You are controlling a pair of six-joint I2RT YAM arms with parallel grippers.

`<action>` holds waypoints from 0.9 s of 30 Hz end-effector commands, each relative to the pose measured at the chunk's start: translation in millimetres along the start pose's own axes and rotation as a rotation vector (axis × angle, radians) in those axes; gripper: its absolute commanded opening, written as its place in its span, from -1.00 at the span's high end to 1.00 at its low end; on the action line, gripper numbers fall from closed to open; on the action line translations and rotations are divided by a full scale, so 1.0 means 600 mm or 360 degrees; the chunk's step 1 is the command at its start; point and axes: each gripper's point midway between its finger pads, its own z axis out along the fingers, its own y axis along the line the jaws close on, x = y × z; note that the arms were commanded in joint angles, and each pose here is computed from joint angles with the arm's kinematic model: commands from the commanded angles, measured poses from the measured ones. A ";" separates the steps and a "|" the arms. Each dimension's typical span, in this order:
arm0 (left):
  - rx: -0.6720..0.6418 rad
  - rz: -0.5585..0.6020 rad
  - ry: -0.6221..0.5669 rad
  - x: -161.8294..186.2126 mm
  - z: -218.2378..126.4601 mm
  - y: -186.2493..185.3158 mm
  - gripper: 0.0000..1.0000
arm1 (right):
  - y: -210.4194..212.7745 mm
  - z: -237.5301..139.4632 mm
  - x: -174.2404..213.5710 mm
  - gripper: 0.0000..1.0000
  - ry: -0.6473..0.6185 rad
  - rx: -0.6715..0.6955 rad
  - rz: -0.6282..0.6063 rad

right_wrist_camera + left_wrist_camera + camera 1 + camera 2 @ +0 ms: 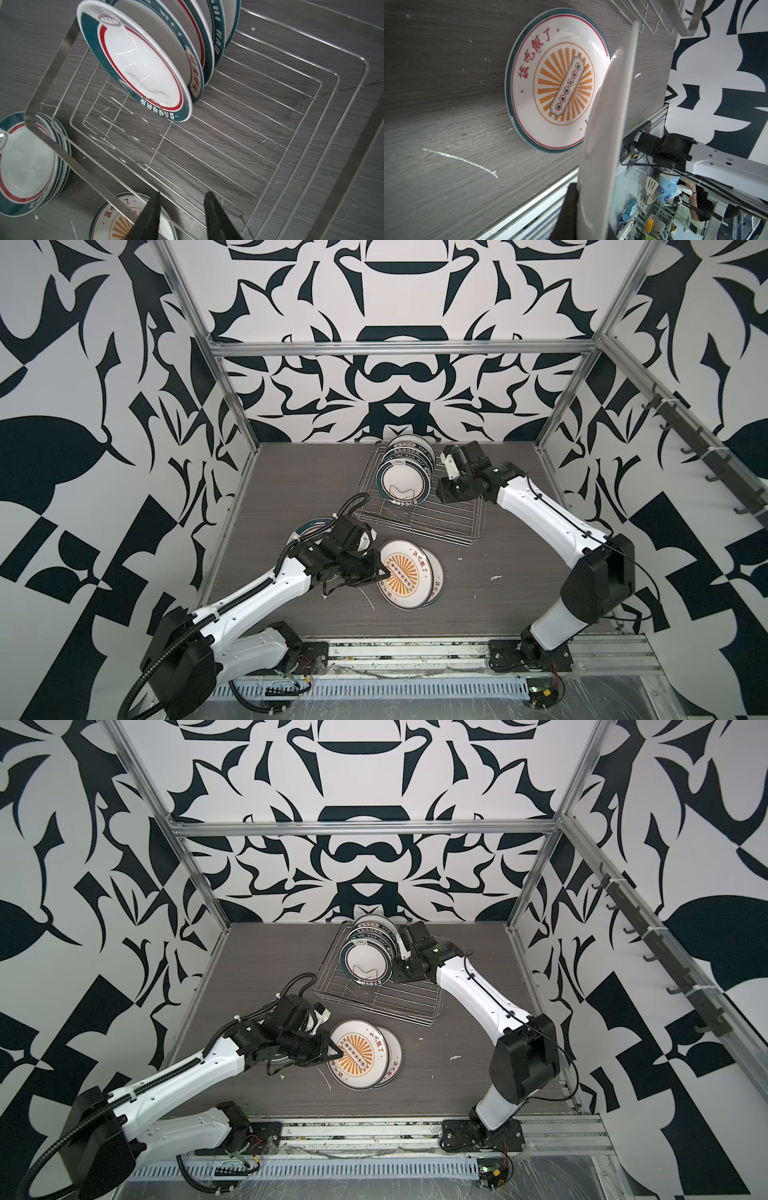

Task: Unload the plates from the dish rack
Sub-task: 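Lower the plate onto the sunburst stack with the left while the right returns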

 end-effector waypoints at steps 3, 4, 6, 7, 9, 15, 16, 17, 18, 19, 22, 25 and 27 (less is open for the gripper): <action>0.0035 0.0051 0.0025 -0.003 0.016 -0.009 1.00 | 0.005 -0.022 -0.028 0.22 -0.0084 -0.0003 -0.0052; 0.0035 0.0052 0.0028 -0.003 0.018 -0.008 1.00 | 0.006 -0.023 -0.029 0.22 -0.0084 -0.0008 -0.0056; 0.0037 0.0050 0.0035 -0.006 0.024 -0.008 0.98 | 0.009 -0.023 -0.032 0.22 -0.0087 -0.0021 -0.0065; 0.0035 0.0049 0.0038 -0.007 0.027 -0.007 0.98 | 0.011 -0.023 -0.033 0.22 -0.0088 -0.0027 -0.0069; 0.0018 0.0036 0.0057 -0.009 0.035 -0.004 0.97 | 0.013 -0.023 -0.033 0.22 -0.0082 -0.0035 -0.0082; -0.0086 -0.0014 0.0121 -0.010 0.065 0.025 0.95 | 0.008 -0.017 -0.034 0.22 -0.0062 -0.0008 -0.0121; -0.0095 -0.0015 0.0125 -0.010 0.067 0.027 0.95 | 0.009 -0.017 -0.034 0.22 -0.0060 -0.0010 -0.0129; -0.0102 -0.0018 0.0130 -0.010 0.069 0.030 0.93 | 0.009 -0.015 -0.033 0.22 -0.0057 -0.0010 -0.0136; -0.0107 -0.0018 0.0134 -0.011 0.071 0.030 0.91 | 0.009 -0.014 -0.032 0.22 -0.0053 -0.0008 -0.0137; -0.0110 -0.0022 0.0137 -0.011 0.072 0.031 0.89 | 0.009 -0.013 -0.031 0.22 -0.0046 -0.0010 -0.0142; -0.0120 -0.0022 0.0134 -0.013 0.072 0.031 0.68 | 0.010 -0.008 -0.027 0.22 -0.0029 -0.0017 -0.0146; -0.0169 -0.0029 0.0124 -0.014 0.069 0.039 0.39 | 0.012 -0.003 -0.025 0.22 -0.0015 -0.0032 -0.0155; -0.0210 -0.0035 0.0116 -0.016 0.067 0.044 0.22 | 0.015 0.002 -0.023 0.22 0.0000 -0.0046 -0.0170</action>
